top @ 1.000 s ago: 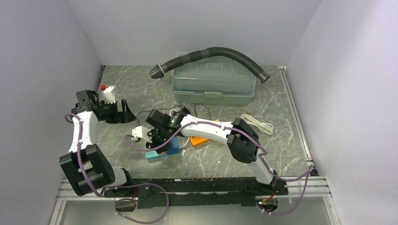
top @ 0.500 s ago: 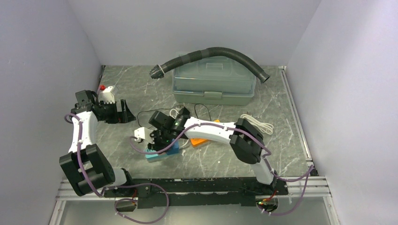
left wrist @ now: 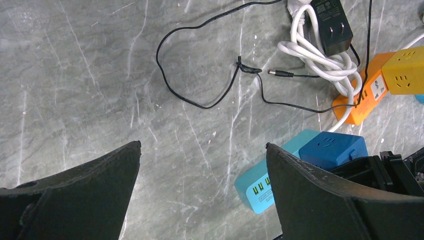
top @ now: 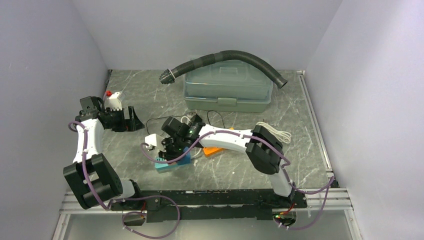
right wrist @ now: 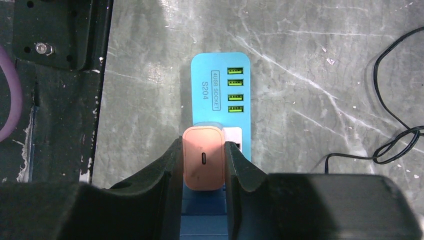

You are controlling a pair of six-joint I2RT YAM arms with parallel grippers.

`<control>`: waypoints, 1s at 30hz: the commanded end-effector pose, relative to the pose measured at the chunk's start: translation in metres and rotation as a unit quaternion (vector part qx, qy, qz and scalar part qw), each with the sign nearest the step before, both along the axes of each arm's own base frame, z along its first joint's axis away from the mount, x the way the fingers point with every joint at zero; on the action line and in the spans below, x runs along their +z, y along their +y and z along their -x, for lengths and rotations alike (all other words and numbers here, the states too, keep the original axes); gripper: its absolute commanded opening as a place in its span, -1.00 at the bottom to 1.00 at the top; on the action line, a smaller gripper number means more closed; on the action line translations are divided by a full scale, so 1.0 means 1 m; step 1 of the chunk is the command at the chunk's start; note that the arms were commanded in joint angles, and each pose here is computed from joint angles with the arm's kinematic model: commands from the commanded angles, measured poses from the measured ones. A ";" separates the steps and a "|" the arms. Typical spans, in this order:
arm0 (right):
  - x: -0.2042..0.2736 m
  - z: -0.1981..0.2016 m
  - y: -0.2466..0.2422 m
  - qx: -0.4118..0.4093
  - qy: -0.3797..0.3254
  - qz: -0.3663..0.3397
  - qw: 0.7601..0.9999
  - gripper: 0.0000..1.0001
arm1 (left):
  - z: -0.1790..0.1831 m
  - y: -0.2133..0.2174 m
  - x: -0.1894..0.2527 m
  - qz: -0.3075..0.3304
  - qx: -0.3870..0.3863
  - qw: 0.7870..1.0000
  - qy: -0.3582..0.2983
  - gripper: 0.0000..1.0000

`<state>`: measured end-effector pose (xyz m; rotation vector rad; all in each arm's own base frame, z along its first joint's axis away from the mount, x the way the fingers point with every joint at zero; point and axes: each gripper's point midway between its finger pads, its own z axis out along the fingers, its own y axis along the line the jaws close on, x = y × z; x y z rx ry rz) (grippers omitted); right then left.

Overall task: Insert the plug
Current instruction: Insert the plug into the socket.

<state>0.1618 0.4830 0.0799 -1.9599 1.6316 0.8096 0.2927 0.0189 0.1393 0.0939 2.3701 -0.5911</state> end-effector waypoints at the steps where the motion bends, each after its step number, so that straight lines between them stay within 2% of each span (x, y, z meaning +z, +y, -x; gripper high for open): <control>1: -0.044 0.000 -0.020 -0.011 0.022 0.072 0.997 -0.55 | -0.009 0.005 0.017 -0.008 0.000 1.000 -0.030 0.99; 3: -0.030 -0.003 -0.016 -0.017 0.015 0.060 0.998 -0.27 | -0.008 0.004 0.016 -0.009 -0.002 1.000 -0.030 0.99; 7: 0.004 -0.010 -0.004 -0.023 -0.006 0.018 1.000 0.08 | -0.007 0.004 0.017 -0.009 -0.004 0.999 -0.031 0.99; 17: 0.054 -0.015 0.019 -0.016 -0.014 -0.020 1.000 0.20 | -0.003 0.002 0.021 -0.005 -0.007 0.999 -0.038 0.99; 19: 0.066 -0.015 0.020 -0.011 -0.015 -0.026 0.999 0.06 | -0.003 0.002 0.021 -0.004 -0.008 0.999 -0.036 0.99; 21: 0.074 -0.015 0.019 -0.008 -0.017 -0.029 0.999 -0.17 | -0.003 0.003 0.021 -0.006 -0.008 0.999 -0.037 0.99; 25: 0.070 -0.014 0.011 -0.012 -0.019 -0.020 1.000 -0.92 | -0.002 0.004 0.021 -0.007 -0.006 0.999 -0.040 0.99; 26: 0.067 -0.013 0.009 -0.013 -0.017 -0.017 1.000 -1.00 | -0.002 0.005 0.021 -0.007 -0.004 0.999 -0.040 0.99; 30: 0.053 -0.011 0.001 -0.018 -0.009 0.010 1.000 -1.00 | -0.002 0.006 0.021 -0.004 -0.003 0.999 -0.038 0.99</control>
